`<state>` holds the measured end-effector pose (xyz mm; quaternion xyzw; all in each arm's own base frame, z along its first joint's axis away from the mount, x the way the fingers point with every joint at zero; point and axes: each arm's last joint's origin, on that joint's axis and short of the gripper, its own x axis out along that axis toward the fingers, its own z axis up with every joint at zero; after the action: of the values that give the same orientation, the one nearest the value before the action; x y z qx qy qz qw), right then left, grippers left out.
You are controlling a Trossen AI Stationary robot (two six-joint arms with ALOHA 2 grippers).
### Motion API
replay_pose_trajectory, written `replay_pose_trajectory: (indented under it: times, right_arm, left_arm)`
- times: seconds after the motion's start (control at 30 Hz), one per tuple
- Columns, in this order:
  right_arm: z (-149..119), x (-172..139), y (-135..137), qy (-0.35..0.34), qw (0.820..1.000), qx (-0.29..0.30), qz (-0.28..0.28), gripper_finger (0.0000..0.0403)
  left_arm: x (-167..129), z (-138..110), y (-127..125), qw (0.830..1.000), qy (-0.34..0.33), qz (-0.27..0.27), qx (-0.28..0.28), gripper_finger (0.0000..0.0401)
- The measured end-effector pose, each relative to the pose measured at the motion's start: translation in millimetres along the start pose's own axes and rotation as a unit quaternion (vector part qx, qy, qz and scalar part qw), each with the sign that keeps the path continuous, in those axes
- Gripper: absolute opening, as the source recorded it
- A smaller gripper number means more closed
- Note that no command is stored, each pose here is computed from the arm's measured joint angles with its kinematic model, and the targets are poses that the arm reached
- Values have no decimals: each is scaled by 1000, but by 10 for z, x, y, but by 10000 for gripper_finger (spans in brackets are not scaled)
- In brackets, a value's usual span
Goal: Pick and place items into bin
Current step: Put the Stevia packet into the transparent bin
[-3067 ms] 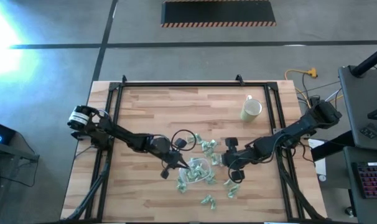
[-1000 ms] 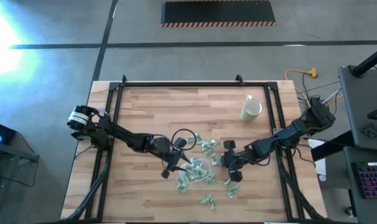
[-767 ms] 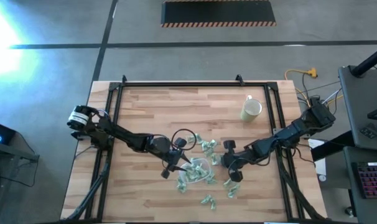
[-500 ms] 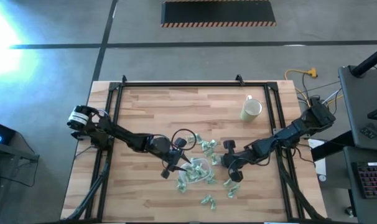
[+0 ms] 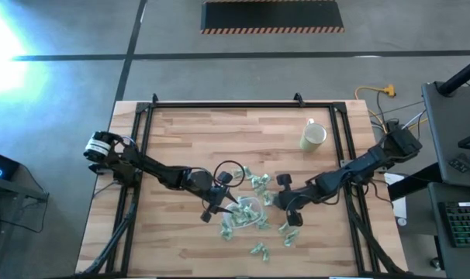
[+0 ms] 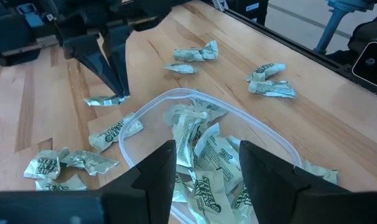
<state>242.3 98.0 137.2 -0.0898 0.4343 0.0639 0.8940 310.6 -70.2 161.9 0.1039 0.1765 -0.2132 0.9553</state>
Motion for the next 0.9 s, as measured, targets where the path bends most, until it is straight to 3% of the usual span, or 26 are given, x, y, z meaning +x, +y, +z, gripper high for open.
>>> replay_pose_trajectory:
  times: [0.9]
  right_arm:
    - [531,-191,17,-99,991,-93,0,8]
  left_arm:
    - [-5,-14,11,1000,3,10,0,160]
